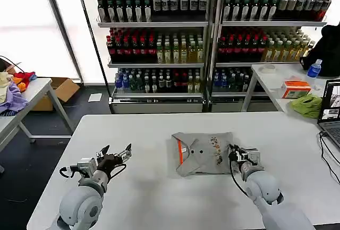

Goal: Fold and organize the clothes.

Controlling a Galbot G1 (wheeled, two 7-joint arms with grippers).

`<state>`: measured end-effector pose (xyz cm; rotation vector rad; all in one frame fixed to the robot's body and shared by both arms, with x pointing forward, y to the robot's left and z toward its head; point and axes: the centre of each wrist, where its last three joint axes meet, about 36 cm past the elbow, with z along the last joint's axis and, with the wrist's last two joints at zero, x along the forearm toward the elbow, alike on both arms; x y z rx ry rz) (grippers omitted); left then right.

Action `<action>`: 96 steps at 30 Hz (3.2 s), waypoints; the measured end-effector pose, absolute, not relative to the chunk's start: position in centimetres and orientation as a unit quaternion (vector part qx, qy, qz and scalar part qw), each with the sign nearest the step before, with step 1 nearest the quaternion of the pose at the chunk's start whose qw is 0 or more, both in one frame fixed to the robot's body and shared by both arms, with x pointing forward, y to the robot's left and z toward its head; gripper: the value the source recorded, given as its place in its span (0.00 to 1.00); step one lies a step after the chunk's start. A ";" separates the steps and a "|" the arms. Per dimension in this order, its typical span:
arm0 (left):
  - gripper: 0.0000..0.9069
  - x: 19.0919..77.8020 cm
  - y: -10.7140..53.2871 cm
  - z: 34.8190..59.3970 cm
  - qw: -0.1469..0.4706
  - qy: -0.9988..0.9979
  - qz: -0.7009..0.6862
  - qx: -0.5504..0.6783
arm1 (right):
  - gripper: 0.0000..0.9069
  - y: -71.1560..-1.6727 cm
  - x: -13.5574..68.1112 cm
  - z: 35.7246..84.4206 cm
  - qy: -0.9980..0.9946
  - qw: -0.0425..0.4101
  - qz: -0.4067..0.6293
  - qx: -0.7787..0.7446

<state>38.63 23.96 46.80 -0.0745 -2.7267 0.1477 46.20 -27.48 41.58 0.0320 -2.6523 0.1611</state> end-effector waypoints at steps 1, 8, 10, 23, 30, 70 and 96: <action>1.00 38.6 23.9 46.9 0.202 -0.978 0.054 -0.028 | 1.00 -27.6 46.3 41.7 -0.970 0.235 0.062 0.008; 1.00 38.5 23.5 47.0 0.188 -0.980 0.054 -0.028 | 1.00 -27.5 45.4 43.6 -0.981 0.175 0.087 -0.015; 1.00 38.5 23.2 47.0 0.185 -0.981 0.052 -0.027 | 1.00 -27.1 44.7 44.0 -0.982 0.165 0.089 -0.010; 1.00 37.6 22.2 45.8 0.193 -0.980 0.040 -0.028 | 1.00 -24.7 39.9 42.3 -0.972 0.235 0.015 0.014; 1.00 37.4 21.9 45.5 0.201 -0.978 0.038 -0.031 | 1.00 -24.9 39.0 42.1 -0.962 0.269 -0.038 0.015; 1.00 37.3 22.9 46.2 0.124 -0.991 0.032 -0.023 | 1.00 -32.9 36.1 52.8 -0.984 0.092 0.105 -0.111; 1.00 37.8 22.4 45.3 0.083 -0.996 0.020 -0.027 | 1.00 -32.8 33.8 50.6 -0.983 0.091 0.070 -0.146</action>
